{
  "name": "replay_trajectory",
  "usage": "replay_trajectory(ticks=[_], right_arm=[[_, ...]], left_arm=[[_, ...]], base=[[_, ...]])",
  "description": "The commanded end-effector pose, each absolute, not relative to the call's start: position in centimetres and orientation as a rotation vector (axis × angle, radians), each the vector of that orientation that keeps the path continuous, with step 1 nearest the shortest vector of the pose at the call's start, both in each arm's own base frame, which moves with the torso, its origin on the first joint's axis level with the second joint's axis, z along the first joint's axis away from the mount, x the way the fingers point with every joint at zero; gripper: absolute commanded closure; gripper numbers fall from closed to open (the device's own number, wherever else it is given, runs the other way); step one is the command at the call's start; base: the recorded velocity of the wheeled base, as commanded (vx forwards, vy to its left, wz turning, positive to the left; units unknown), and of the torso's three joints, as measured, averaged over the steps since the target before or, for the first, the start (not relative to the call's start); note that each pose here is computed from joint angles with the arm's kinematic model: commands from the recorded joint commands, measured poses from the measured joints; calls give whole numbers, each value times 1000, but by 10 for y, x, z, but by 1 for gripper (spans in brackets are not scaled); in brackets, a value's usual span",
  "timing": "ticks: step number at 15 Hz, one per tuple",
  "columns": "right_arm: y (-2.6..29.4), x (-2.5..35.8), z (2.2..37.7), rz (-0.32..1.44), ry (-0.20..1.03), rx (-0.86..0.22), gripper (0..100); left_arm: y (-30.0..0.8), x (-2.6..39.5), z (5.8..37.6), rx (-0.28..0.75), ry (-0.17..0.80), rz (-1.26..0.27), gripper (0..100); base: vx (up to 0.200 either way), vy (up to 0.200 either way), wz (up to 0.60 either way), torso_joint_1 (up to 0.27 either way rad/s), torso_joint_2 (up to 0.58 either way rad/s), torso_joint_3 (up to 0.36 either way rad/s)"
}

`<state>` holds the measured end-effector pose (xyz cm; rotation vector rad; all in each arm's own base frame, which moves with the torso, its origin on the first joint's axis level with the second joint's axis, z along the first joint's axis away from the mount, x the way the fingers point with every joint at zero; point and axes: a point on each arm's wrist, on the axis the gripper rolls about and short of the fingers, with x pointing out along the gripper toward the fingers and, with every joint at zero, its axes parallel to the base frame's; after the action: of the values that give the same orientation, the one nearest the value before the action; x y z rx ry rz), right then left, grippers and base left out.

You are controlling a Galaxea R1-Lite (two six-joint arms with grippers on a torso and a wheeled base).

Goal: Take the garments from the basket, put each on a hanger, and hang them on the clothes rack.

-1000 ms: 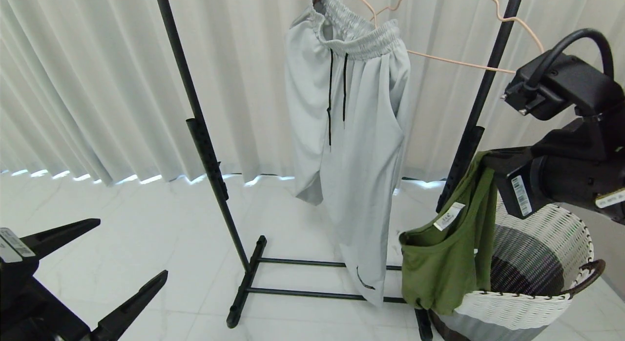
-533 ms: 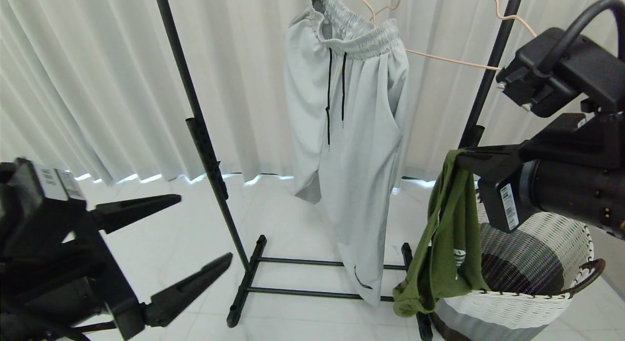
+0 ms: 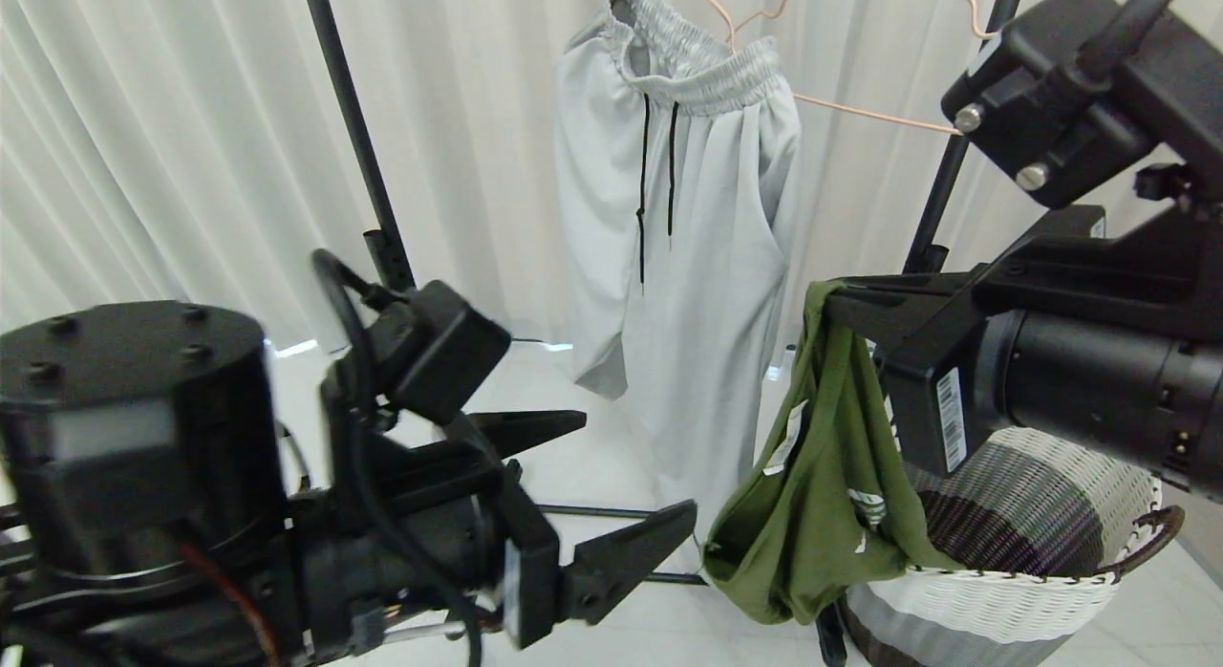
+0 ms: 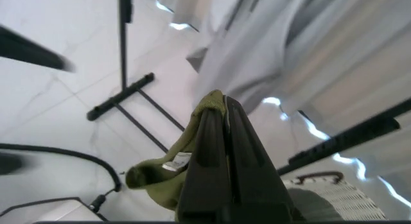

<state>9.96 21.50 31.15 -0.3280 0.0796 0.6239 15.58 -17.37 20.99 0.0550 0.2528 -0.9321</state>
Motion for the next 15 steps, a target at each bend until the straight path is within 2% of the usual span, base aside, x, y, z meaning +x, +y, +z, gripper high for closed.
replay_trajectory(ticks=[1,4,7,13,15], right_arm=[[217,98,311,635,79,-331,100],[216,97,311,639,76,-327,100],[216,97,311,639,76,-325,100],[216,98,312,639,76,-318,100],[215,97,315,637,69,-311,100]], left_arm=[[-218,194,187,34,305,-887,0],[-236,211,174,42,316,-869,0],[-239,212,171,44,326,-872,0],[-231,204,161,70,363,-867,0],[-214,183,151,96,409,-879,0]], base=[[0,0,0,0,0,0],[0,0,0,0,0,0],[0,0,0,0,0,0],[0,0,0,0,0,0],[0,0,0,0,0,0]])
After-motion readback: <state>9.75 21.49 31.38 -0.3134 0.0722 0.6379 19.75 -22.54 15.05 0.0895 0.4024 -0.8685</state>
